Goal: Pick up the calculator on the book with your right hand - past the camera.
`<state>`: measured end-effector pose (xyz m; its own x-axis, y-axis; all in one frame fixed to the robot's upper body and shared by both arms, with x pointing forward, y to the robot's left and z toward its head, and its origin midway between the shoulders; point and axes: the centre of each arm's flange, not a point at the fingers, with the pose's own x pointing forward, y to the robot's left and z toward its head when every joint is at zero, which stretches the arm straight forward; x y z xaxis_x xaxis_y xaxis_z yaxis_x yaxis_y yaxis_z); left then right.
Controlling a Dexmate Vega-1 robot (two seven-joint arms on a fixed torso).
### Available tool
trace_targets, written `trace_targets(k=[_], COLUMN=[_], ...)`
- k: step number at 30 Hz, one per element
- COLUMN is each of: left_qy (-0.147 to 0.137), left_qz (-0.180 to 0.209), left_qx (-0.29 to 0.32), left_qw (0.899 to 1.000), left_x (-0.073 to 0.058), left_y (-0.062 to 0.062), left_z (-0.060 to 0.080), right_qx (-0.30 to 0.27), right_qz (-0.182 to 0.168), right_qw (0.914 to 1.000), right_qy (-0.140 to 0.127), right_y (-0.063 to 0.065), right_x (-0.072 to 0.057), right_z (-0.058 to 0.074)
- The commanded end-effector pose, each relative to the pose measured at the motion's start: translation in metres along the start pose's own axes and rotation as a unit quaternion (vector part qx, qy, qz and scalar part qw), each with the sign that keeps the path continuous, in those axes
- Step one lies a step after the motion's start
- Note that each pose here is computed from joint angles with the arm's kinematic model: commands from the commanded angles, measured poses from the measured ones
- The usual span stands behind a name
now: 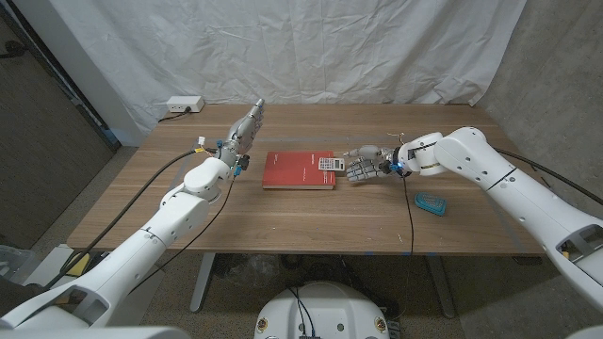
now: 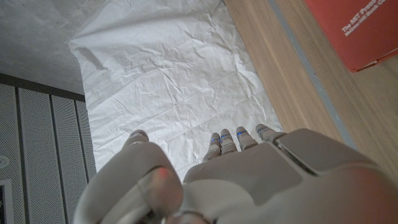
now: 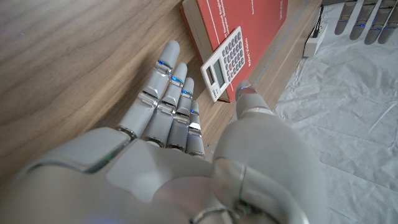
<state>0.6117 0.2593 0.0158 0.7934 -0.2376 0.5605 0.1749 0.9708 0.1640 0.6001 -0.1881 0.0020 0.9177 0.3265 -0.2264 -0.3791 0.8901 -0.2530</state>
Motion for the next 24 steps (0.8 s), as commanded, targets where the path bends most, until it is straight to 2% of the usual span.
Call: trace_targets(k=[1, 6, 24], left_qy=[0.000, -0.001, -0.001], left_qz=[0.002, 0.002, 0.005], left_qx=[-0.001, -0.001, -0.005], left_qw=[1.000, 1.000, 1.000], left_x=[-0.0018, -0.0031, -0.0072], left_y=[0.0018, 0.0029, 0.0046], left_z=[-0.0005, -0.0011, -0.0033], right_qx=[-0.003, -0.004, -0.008], right_qz=[0.005, 0.010, 0.005], right_qw=[1.0000, 0.9999, 0.9999], right_qy=[0.004, 0.009, 0.010], right_y=[0.0048, 0.0074, 0.0134], right_x=[0.0057, 0.0106, 0.0132], right_z=[0.0013, 0.0006, 0.0033])
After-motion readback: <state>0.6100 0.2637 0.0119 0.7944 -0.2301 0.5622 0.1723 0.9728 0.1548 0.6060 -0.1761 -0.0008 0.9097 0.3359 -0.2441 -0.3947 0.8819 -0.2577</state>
